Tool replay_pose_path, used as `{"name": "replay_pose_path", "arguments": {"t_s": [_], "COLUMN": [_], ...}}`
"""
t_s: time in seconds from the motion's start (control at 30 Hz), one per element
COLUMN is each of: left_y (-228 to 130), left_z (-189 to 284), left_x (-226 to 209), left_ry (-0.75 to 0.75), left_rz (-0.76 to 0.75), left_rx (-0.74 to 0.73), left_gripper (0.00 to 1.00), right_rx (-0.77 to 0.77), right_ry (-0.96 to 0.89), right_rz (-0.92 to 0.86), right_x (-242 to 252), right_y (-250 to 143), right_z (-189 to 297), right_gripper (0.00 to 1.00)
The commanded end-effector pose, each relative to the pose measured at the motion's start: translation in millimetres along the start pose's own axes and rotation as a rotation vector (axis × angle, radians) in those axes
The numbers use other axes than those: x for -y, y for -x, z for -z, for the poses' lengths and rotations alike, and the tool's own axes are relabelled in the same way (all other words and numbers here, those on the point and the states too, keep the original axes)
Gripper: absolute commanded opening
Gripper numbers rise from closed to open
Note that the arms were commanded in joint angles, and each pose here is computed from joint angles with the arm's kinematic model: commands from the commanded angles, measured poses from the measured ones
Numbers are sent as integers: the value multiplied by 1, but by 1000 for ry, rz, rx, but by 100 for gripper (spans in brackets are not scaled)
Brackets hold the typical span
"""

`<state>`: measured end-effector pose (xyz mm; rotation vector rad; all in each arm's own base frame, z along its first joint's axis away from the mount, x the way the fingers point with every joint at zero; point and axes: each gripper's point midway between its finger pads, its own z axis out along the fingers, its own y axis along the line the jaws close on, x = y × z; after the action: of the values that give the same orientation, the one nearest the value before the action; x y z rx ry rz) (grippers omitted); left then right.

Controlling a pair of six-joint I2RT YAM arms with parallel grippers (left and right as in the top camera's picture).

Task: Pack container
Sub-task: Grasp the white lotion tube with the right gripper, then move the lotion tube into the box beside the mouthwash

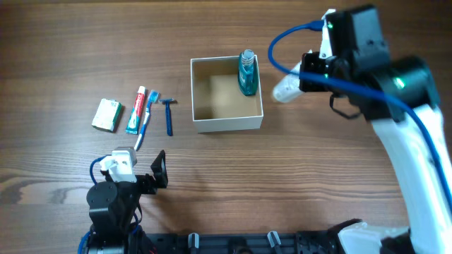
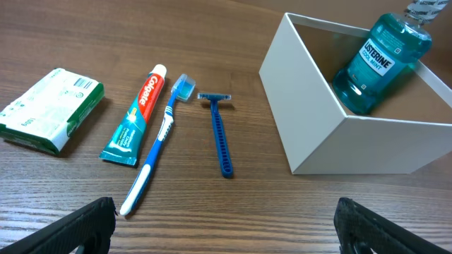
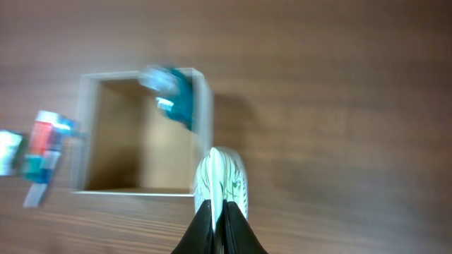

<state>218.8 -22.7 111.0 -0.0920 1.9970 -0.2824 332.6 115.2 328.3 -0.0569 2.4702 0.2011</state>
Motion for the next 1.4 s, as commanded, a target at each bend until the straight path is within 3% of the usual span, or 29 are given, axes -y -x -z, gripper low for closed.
{"name": "replay_pose_path", "arguments": {"t_s": [0.0,0.47,0.77,1.37], "left_y": [-2,-2,-2,-2], "left_z": [0,0,0,0], "left_x": [3,3,3,3], "left_ry": [-20,-20,-20,-20], "left_rz": [-10,-10,-10,-10], "left_rx": [-1,-1,-1,-1], "left_gripper": [100,100,100,100], "right_rx": [68,-28,-20,-60], "right_ry": [59,71,152,94], "right_rz": [-7,-12,-14,13], "right_x": [-23,-52,-68,-62], "right_y": [5,9,14,5], "right_z": [26,-44,-45,-60], "right_gripper": [4,4,5,4]}}
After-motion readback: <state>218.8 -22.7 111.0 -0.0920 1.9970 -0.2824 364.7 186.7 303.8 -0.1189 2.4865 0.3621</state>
